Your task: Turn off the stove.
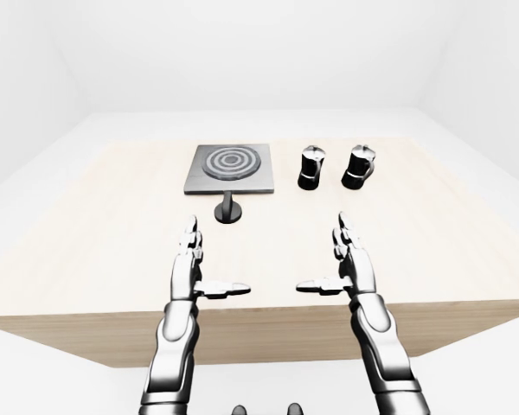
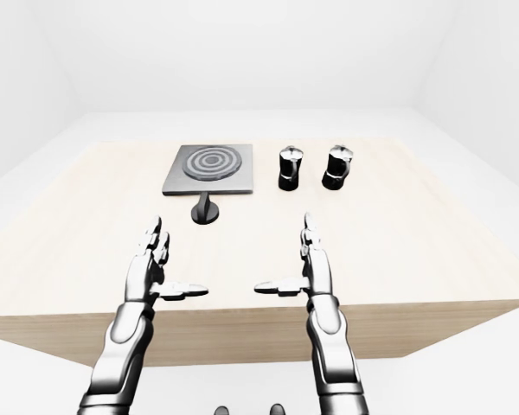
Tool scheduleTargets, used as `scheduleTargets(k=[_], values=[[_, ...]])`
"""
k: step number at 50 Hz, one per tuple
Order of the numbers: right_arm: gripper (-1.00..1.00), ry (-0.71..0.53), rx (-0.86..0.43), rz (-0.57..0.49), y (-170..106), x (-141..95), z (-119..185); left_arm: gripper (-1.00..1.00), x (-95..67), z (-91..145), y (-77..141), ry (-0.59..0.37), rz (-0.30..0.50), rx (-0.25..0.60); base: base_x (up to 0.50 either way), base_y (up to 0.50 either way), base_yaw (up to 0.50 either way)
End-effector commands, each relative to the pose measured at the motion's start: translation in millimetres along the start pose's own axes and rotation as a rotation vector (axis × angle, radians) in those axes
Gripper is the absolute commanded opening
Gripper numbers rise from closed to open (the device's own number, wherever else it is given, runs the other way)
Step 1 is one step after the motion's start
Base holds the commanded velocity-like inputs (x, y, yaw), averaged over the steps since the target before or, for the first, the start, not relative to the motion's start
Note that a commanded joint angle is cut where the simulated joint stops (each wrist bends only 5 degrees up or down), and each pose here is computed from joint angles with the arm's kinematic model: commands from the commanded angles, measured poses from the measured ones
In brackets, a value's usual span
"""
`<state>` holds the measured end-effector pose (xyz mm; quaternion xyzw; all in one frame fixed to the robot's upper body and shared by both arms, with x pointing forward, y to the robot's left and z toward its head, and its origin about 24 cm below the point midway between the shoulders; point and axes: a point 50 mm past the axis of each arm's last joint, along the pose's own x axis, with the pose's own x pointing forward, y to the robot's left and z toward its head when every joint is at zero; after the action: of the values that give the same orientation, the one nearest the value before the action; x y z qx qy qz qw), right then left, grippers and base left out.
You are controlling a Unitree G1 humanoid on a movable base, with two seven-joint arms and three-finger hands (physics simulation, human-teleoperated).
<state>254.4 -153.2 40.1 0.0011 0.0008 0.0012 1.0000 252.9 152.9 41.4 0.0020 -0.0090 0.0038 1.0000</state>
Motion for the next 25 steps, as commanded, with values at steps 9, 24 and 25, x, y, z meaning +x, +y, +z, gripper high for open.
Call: scheduleTargets(k=[9, 24, 25], values=[[1.00, 0.007, 0.017, 0.026, -8.1, 2.3, -5.1, 1.00, -6.8, 9.7, 9.0, -0.078, 0.007, -0.040, 0.00, 0.00, 0.00], [1.00, 0.012, 0.012, 0.037, -6.7, 3.6, -5.6, 1.00, -7.1, 3.4, 6.7, -0.051, -0.007, -0.031, 0.00, 0.13, 0.00], [1.00, 0.014, 0.012, 0.038, -7.1, 3.7, -7.1, 1.00, -7.5, 4.6, 6.7, -0.056, -0.007, -0.029, 0.00, 0.23, 0.00]])
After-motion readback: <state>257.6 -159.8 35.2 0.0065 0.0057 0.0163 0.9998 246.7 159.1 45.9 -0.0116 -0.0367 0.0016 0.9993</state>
